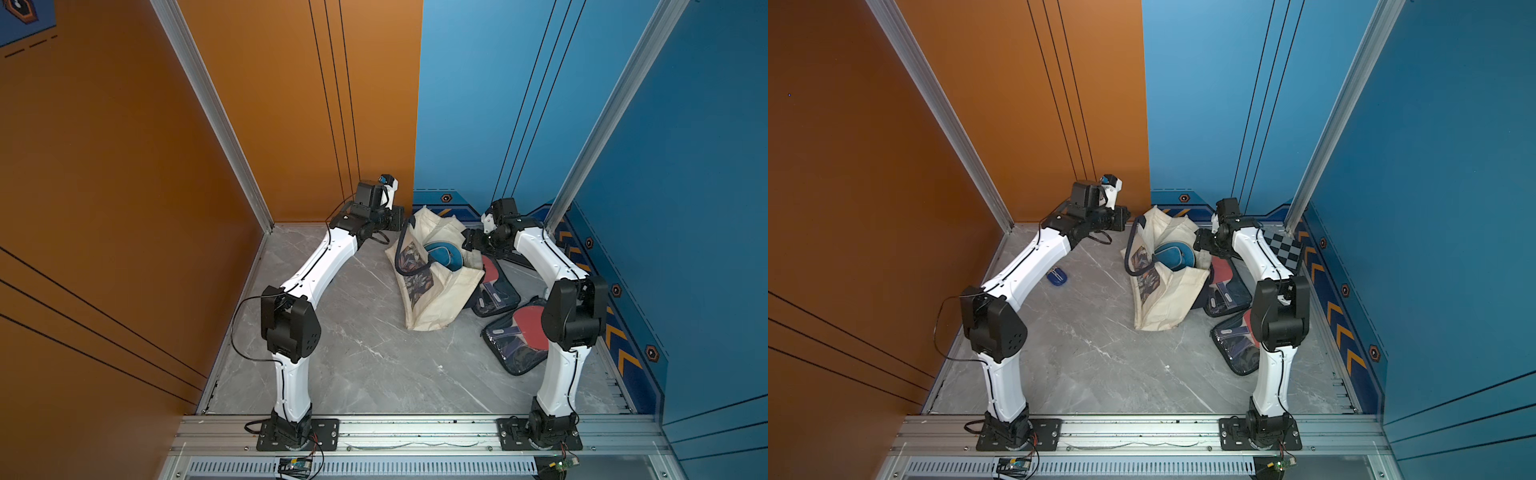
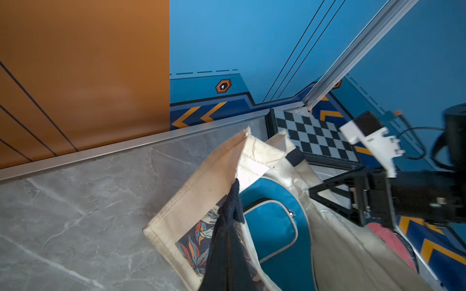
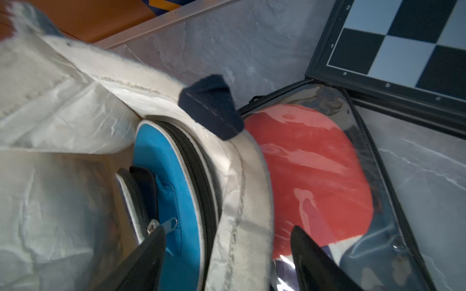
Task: Remove the ping pong set from the canvas bag
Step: Pick up the canvas bag from the center of the board.
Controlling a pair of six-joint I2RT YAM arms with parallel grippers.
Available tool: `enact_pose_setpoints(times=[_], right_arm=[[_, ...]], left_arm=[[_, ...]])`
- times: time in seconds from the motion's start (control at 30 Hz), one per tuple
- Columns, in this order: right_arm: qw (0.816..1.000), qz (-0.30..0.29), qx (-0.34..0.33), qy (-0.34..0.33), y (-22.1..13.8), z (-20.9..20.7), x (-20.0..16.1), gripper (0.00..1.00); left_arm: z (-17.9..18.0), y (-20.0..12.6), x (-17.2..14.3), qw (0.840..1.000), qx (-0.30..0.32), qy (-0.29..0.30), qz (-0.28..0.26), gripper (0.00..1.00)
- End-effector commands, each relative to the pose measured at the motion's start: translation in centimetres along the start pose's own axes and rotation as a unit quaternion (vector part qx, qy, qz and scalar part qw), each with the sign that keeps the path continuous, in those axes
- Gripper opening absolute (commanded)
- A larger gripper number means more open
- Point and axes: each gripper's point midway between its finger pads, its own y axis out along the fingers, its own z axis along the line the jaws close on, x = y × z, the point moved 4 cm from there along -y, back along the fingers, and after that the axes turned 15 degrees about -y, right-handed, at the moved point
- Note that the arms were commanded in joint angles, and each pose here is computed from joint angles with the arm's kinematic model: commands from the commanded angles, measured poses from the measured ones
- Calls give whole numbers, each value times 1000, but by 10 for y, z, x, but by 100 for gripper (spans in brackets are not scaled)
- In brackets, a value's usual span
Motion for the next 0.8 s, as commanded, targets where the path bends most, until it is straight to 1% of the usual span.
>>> enact_pose_setpoints(times=[0.0,0.07,0.1,0.13,0.17,0.23,0.3,0.33,0.37,0.43,0.5,0.53,0.57,0.63,0.67,0.77], right_arm=[[999,-18,42,8,21,11,14,55],[998,-26,48,-18,20,24,20,29],[998,-33,34,-33,18,30,23,15],[998,-39,25,-42,15,34,27,3],[998,-47,21,-45,10,39,31,0],[997,-66,24,-40,-3,49,41,0],[995,-88,36,-40,-17,65,53,0],[991,-116,41,-45,-40,76,65,0],[989,-132,46,-49,-51,88,73,0],[985,-156,53,-43,-66,102,86,0],[981,-173,77,-42,-78,117,96,0],[983,-158,87,-46,-65,122,95,0],[983,-151,92,-56,-63,130,94,0],[983,-138,83,-90,-62,142,90,0],[982,-136,72,-105,-63,147,88,0],[980,-142,64,-124,-71,156,85,0]], left_arm=[[-11,-7,13,999,-45,-7,-9,0],[-11,-5,9,999,-51,-10,-2,0],[-10,-3,5,999,-50,-12,4,0],[-8,-2,1,999,-46,-17,9,0],[-5,-2,-4,998,-45,-28,16,0],[1,-8,-10,997,-40,-56,25,0],[5,-22,-5,996,-36,-77,20,0],[6,-27,-1,996,-32,-77,17,0],[5,-35,6,997,-30,-71,9,0],[11,-44,16,997,-14,-72,-13,0],[16,-42,20,997,-9,-80,-4,1],[18,-39,21,996,-4,-84,1,4],[20,-34,19,996,0,-89,7,8],[23,-28,17,995,4,-102,14,22],[24,-28,17,994,10,-110,15,27],[27,-34,16,991,29,-132,14,34]])
